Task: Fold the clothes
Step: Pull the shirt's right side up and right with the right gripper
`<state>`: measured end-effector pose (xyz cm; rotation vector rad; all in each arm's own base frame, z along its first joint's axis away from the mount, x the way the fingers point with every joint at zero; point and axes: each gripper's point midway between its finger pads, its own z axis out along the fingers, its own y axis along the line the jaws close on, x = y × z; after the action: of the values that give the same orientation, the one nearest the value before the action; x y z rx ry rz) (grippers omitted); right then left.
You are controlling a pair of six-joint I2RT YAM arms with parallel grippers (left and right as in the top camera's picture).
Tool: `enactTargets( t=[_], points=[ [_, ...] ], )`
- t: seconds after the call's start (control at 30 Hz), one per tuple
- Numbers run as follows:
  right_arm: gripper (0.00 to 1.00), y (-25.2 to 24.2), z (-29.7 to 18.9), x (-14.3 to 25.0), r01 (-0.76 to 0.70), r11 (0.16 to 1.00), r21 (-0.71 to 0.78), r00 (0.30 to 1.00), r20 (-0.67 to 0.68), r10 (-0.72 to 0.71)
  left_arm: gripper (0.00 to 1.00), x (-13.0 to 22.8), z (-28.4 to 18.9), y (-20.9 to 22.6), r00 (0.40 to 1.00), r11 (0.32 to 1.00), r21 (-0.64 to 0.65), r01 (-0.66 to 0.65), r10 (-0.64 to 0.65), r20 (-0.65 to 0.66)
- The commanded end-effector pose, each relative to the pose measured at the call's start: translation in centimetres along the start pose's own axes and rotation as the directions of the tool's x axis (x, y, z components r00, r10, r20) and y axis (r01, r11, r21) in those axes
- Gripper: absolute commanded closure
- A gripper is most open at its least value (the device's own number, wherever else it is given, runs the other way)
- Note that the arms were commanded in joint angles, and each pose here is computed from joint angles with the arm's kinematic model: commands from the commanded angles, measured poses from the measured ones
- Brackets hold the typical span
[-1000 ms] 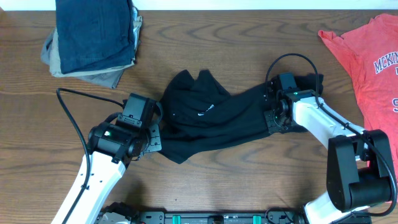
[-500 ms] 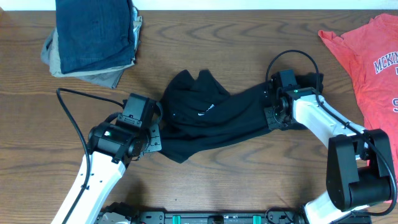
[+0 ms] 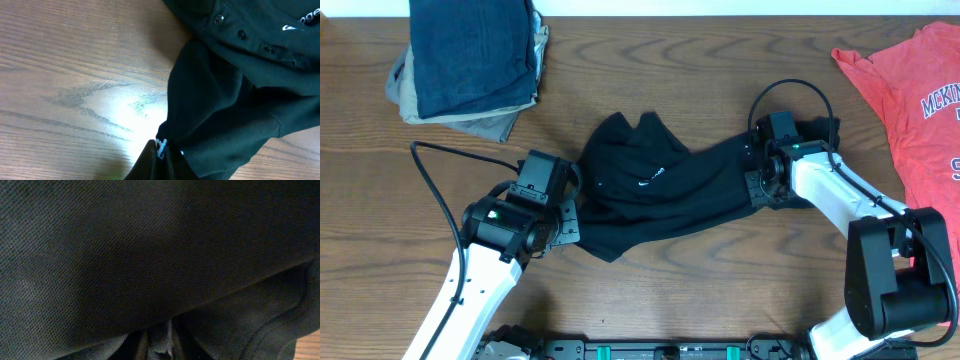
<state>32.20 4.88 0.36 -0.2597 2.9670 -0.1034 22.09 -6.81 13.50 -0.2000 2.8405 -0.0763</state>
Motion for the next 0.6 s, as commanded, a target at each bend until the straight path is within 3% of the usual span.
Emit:
enactTargets(
  t=[0.0,0.07,0.57],
  points=[
    [0.82,0.1,-0.1,-0.8,-0.001,1.0,0.006,1.0,0.016,0.001,0.94,0.1,0.3,0.5,1.0,1.0,-0.028,-0.011,0.011,-0.003],
    [0.98,0.1,-0.1,-0.8,-0.001,1.0,0.006,1.0,0.016,0.001,0.94,0.1,0.3,0.5,1.0,1.0,-0.028,-0.011,0.011,-0.003],
    [0.98,-2.2,-2.4,-5.0,-0.104,0.993,0.054,0.988,0.125,0.097,0.94,0.1,0.3,0.5,1.0,0.999,-0.03,-0.014,0.014,-0.003]
  ],
)
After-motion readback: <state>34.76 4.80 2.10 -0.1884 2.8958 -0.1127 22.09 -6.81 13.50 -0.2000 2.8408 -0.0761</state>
